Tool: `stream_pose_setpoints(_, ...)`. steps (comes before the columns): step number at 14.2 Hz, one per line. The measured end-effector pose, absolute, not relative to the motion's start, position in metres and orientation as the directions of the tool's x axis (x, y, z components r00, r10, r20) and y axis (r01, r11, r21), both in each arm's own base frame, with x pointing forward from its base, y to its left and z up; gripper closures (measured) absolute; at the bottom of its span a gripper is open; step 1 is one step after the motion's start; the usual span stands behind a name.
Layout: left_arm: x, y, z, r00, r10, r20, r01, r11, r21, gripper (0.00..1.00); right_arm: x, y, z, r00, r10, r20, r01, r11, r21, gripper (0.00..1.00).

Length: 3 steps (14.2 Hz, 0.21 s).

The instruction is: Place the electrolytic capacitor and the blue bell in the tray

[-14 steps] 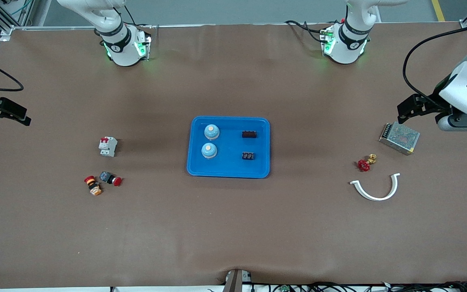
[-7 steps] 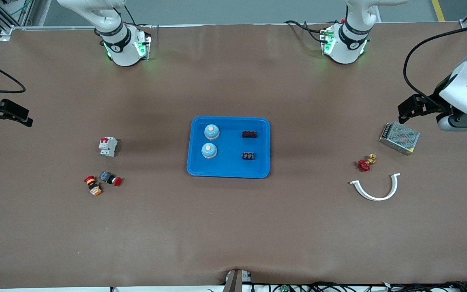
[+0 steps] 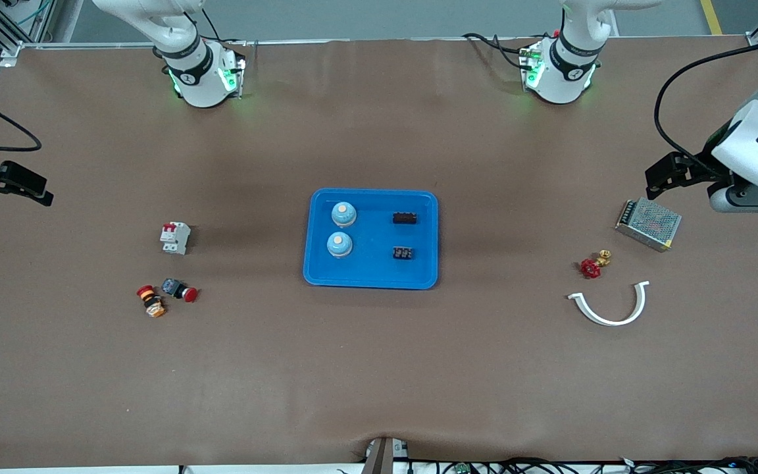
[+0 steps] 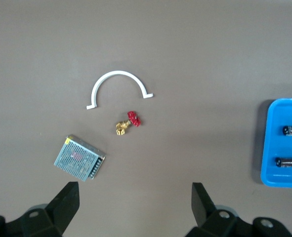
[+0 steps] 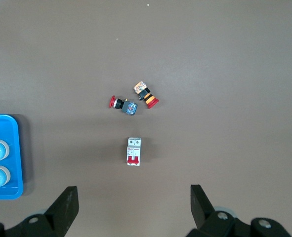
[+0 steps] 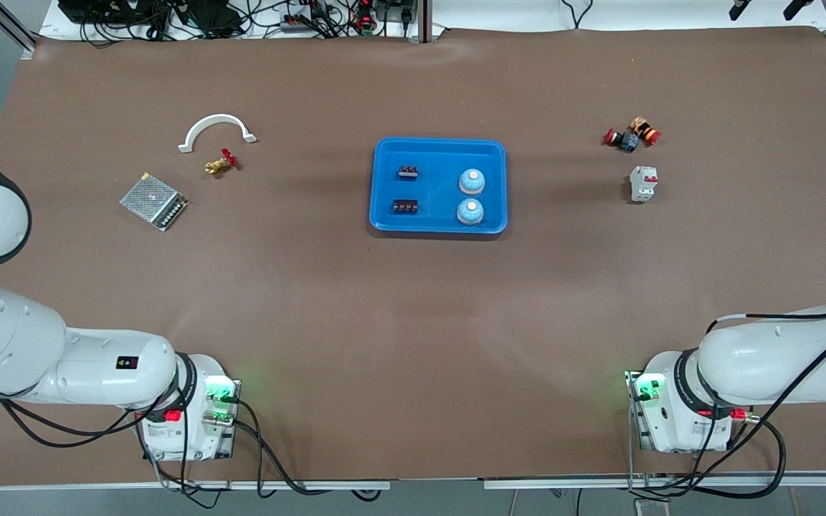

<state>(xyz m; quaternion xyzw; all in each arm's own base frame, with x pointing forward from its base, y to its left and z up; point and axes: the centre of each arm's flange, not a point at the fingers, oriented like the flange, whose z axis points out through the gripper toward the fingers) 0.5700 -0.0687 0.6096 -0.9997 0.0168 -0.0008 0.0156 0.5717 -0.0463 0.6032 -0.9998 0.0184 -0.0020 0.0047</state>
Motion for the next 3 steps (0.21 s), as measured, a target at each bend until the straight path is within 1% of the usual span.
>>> stream_pose_setpoints(3,0.5673,-0.0690,0.6075,0.999,-0.034,-0.024,-0.035,-0.999,-0.034,0.00,0.5717,-0.0465,0.6032,0.999,-0.037,0.004,-0.037,-0.999,-0.009,0.00)
